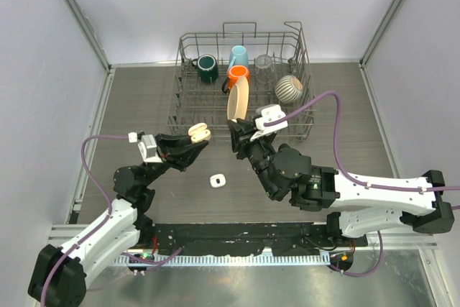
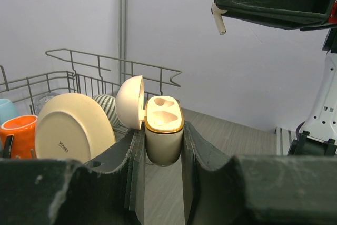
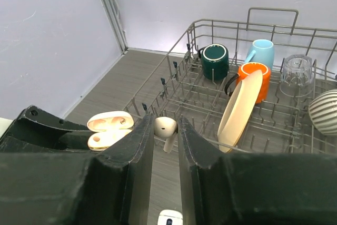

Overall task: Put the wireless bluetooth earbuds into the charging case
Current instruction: Place the earbud in the charging case.

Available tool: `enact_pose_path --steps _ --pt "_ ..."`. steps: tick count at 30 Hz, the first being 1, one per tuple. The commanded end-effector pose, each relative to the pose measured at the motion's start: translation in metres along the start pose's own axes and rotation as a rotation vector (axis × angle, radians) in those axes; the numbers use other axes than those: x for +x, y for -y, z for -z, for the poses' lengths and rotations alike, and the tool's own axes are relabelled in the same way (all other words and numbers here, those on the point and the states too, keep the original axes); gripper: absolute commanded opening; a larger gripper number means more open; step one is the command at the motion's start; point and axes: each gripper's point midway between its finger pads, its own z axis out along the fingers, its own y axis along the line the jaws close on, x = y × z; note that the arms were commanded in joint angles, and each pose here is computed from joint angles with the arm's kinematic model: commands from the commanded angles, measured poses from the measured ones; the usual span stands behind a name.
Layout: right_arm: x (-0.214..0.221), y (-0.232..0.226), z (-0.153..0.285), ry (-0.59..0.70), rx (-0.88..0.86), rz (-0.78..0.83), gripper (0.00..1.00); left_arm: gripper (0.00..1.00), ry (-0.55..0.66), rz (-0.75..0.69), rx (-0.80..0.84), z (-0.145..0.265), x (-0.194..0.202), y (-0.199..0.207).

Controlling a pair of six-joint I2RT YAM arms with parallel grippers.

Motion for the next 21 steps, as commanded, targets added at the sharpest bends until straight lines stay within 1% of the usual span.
enact_pose_path --steps 1,6,11,14,21 --pt "-0.031 -0.018 -0.003 0.056 -0.053 -0.107 0.01 0.0 0.038 -0.031 0.035 -0.01 -0.019 0.005" --pt "-0.016 -0.046 -0.01 0.007 -0.133 -0.084 0.01 0.01 0.048 -0.025 0.068 -0.014 -0.024 0.01" --pt "-0.014 -0.061 -0.015 -0.017 -0.184 -0.113 0.01 0.01 0.059 -0.004 0.079 -0.014 -0.023 0.012" --pt "-0.012 -0.062 -0.023 -0.036 -0.204 -0.143 0.01 0.01 0.069 0.004 0.081 -0.014 -0.026 0.013" --pt "0.002 -0.058 -0.033 -0.068 -0.21 -0.153 0.01 0.02 0.085 -0.002 0.087 -0.015 -0.032 0.015"
